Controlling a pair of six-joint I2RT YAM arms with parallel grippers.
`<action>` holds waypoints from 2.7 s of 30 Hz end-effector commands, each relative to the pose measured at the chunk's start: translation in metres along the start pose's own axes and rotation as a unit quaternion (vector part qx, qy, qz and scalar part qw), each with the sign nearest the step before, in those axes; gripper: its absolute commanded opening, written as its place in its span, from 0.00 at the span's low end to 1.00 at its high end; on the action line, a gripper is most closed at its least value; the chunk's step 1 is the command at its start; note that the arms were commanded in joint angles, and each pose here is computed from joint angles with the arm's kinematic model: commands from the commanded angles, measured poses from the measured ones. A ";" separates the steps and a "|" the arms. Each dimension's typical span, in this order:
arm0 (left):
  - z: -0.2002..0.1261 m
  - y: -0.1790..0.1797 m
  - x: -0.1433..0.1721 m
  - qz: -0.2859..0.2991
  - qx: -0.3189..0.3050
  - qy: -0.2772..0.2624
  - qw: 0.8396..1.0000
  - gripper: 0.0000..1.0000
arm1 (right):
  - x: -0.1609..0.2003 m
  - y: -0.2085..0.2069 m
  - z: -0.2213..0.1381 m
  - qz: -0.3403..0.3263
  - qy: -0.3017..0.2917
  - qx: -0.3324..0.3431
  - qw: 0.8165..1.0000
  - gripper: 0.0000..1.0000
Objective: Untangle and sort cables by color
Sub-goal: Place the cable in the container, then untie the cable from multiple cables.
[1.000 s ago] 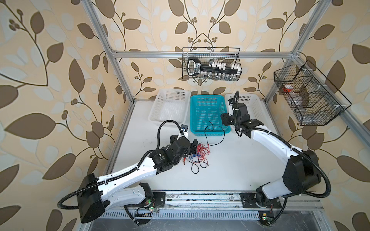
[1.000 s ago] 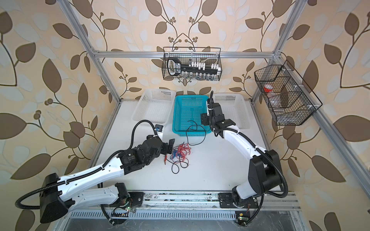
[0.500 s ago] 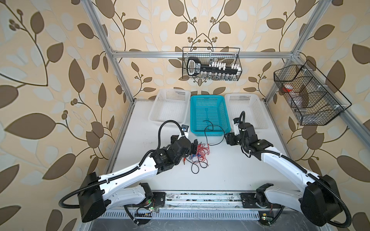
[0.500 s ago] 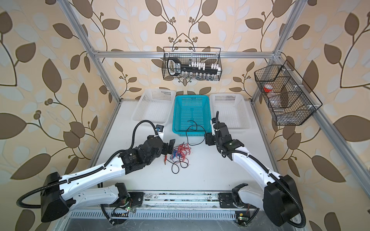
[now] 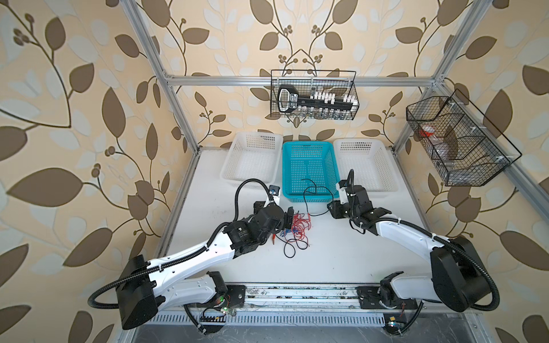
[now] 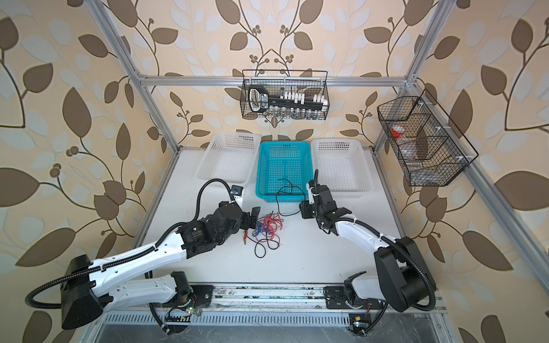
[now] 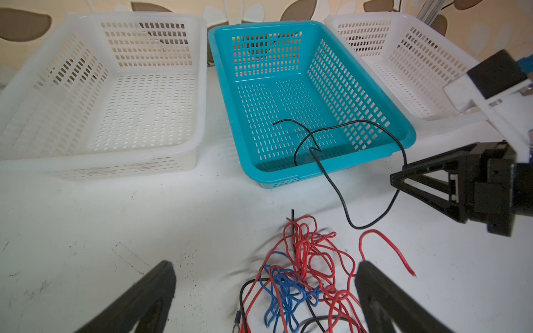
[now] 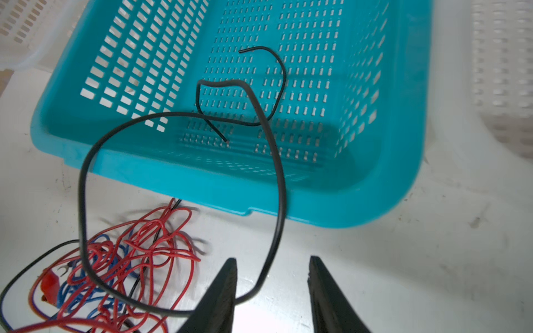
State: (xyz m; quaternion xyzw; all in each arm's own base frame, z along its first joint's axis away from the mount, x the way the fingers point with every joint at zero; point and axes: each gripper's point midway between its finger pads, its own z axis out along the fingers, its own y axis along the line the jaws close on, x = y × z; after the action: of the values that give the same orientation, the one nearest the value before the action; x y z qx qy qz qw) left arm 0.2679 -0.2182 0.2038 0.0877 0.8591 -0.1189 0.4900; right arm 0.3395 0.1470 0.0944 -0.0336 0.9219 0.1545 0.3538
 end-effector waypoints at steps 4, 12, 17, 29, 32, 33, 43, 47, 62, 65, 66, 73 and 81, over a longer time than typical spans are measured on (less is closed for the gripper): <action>0.003 0.008 0.000 -0.008 -0.019 0.002 1.000 0.99 | -0.002 0.017 0.000 -0.005 -0.005 -0.037 0.999 0.03; 0.005 0.008 0.003 -0.009 -0.016 0.006 1.000 0.99 | -0.026 0.021 -0.040 -0.038 -0.051 -0.018 0.998 0.00; 0.005 0.006 0.001 -0.013 -0.011 0.003 1.000 0.99 | -0.072 0.023 -0.049 -0.050 -0.094 -0.009 0.994 0.00; 0.001 0.014 0.006 -0.016 -0.023 0.008 1.000 0.99 | -0.143 0.017 0.015 -0.053 -0.100 0.025 0.993 0.00; 0.002 0.016 0.007 -0.015 -0.026 0.009 1.000 0.99 | -0.137 0.011 0.034 -0.052 -0.079 0.034 0.995 0.12; 0.002 0.016 0.007 -0.015 -0.027 0.009 0.999 0.99 | -0.135 0.010 0.038 -0.051 -0.074 0.036 0.995 0.16; 0.003 0.020 0.011 -0.015 -0.031 0.015 0.999 0.99 | -0.121 0.010 0.011 -0.052 -0.083 0.031 0.995 0.49; 0.004 0.022 0.017 -0.021 -0.032 0.021 0.999 0.99 | -0.106 0.019 -0.013 -0.072 -0.083 0.030 0.994 0.49; 0.000 0.031 0.042 -0.064 -0.036 0.056 0.996 0.99 | 0.009 0.092 -0.068 -0.154 -0.053 -0.026 0.986 0.52; -0.002 0.033 0.047 -0.071 -0.041 0.065 0.995 0.99 | 0.030 0.101 -0.070 -0.161 -0.038 -0.037 0.986 0.54; -0.002 0.034 0.048 -0.074 -0.043 0.068 0.994 0.99 | 0.036 0.104 -0.071 -0.164 -0.033 -0.040 0.985 0.55; 0.002 0.035 0.057 -0.094 -0.046 0.074 0.992 0.99 | 0.070 0.134 -0.064 -0.174 -0.008 -0.087 0.981 0.68; 0.001 0.037 0.060 -0.115 -0.048 0.079 0.989 0.99 | 0.080 0.141 -0.039 -0.175 0.006 -0.076 0.982 0.70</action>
State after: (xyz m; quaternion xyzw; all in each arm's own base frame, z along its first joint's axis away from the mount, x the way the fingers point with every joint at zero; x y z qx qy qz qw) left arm 0.2469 -0.1885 0.1479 0.0011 0.9046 -0.1241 0.4078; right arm 0.2271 0.2684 0.1107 -0.2341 0.8870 0.1598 0.3646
